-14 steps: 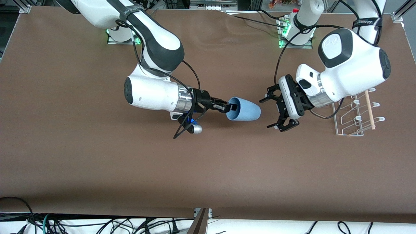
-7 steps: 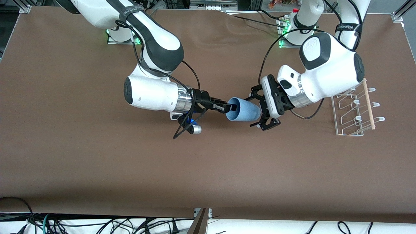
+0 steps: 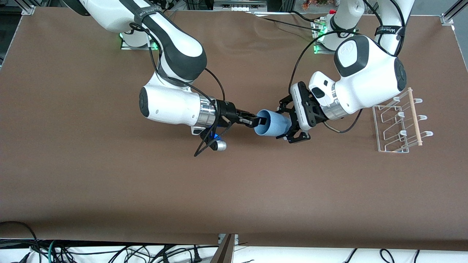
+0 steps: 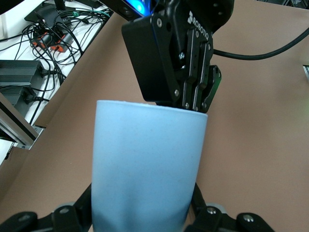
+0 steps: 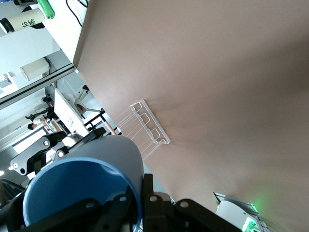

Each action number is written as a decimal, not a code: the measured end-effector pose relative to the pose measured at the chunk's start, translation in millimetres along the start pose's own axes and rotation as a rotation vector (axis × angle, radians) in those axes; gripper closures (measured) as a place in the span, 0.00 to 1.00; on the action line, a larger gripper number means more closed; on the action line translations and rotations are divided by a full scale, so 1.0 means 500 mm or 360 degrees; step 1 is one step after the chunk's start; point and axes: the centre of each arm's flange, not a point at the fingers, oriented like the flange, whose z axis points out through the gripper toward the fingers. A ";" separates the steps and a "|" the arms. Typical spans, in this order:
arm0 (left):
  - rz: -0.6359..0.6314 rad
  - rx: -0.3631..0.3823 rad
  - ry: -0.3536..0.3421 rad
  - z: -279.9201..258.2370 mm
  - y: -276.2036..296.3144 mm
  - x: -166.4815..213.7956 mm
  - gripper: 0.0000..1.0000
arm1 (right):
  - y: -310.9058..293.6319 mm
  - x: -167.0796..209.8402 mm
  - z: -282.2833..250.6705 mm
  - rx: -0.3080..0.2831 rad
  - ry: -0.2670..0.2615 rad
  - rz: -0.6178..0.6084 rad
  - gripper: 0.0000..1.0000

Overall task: Transfer cup to left arm and place on rack
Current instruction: 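Open the right gripper and withdraw while the left gripper carries the cup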

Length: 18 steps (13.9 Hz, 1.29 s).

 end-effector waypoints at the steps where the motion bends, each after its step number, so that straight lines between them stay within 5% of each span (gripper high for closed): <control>1: 0.0000 0.0000 0.0000 0.000 0.000 0.000 0.24 | -0.001 0.000 -0.001 0.0002 0.0000 -0.0001 0.92; 10: -0.0020 -0.0070 -0.0019 -0.002 0.002 -0.009 0.24 | -0.028 0.057 -0.121 0.0062 0.0024 0.0011 0.04; 15: -0.0057 -0.0189 -0.0298 -0.043 0.002 -0.054 0.24 | -0.010 0.122 -0.306 -0.0027 -0.0027 -0.0038 0.00; 18: -0.0077 -0.0239 -0.0565 -0.086 0.001 -0.102 0.24 | 0.050 0.164 -0.420 -0.0347 0.0044 -0.0226 0.00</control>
